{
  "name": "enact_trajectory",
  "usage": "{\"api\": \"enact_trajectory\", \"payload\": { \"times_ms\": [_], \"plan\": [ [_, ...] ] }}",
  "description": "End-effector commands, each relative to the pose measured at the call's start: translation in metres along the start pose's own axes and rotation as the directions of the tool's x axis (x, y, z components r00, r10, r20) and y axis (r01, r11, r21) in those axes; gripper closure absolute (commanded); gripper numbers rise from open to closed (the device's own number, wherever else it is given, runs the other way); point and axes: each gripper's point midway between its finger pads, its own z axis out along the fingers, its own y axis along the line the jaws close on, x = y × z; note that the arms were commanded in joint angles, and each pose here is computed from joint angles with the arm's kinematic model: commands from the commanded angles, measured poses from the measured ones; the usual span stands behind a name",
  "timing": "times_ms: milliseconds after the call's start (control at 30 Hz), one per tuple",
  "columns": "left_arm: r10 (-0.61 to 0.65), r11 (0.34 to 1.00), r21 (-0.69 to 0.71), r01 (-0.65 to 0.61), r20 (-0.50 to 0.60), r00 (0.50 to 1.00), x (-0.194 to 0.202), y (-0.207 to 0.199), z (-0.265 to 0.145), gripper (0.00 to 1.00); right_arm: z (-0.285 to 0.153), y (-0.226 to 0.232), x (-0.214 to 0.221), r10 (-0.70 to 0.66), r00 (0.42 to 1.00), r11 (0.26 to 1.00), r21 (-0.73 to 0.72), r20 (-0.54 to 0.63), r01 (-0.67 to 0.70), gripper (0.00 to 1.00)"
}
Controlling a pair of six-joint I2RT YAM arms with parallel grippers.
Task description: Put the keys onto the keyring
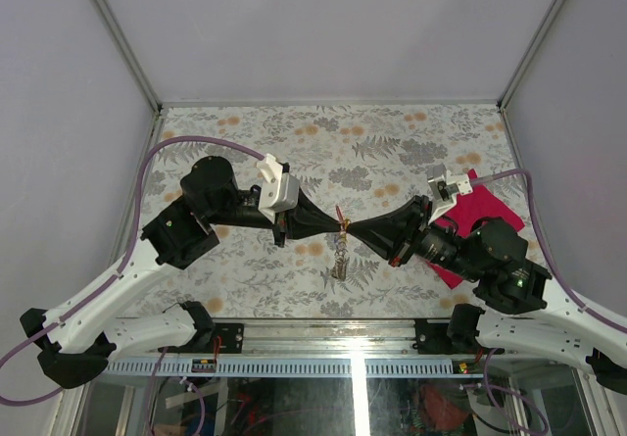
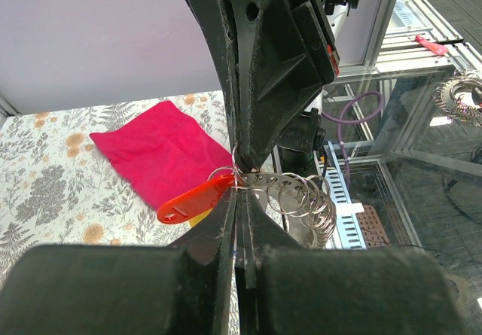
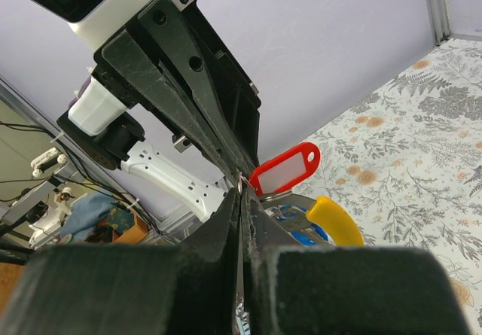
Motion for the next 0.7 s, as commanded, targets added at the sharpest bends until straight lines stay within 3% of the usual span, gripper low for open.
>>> {"api": "enact_trajectory", "payload": {
  "times_ms": [0, 133, 467, 667],
  "plan": [
    [0.088, 0.995, 0.03, -0.09, 0.073, 0.993, -0.026, -0.007, -0.003, 1.0, -0.002, 0.011, -0.038, 0.025, 0.992, 1.0, 0.001, 0.124, -0.026, 1.0],
    [0.087, 0.996, 0.019, -0.089, 0.071, 0.994, -0.025, -0.006, -0.003, 1.0, -0.004, 0.011, -0.04, 0.022, 0.991, 1.0, -0.004, 0.132, -0.021, 1.0],
    [0.089, 0.996, -0.022, -0.087, 0.068, 0.994, -0.027, 0.0, -0.005, 1.0, -0.025, 0.046, -0.042, -0.112, 0.988, 0.975, -0.18, 0.11, 0.13, 1.0],
    [0.088, 0.996, -0.033, -0.086, 0.066, 0.994, -0.027, 0.002, -0.005, 1.0, -0.034, 0.041, -0.044, -0.145, 0.984, 0.976, -0.149, 0.102, 0.159, 1.0]
  ]
}}
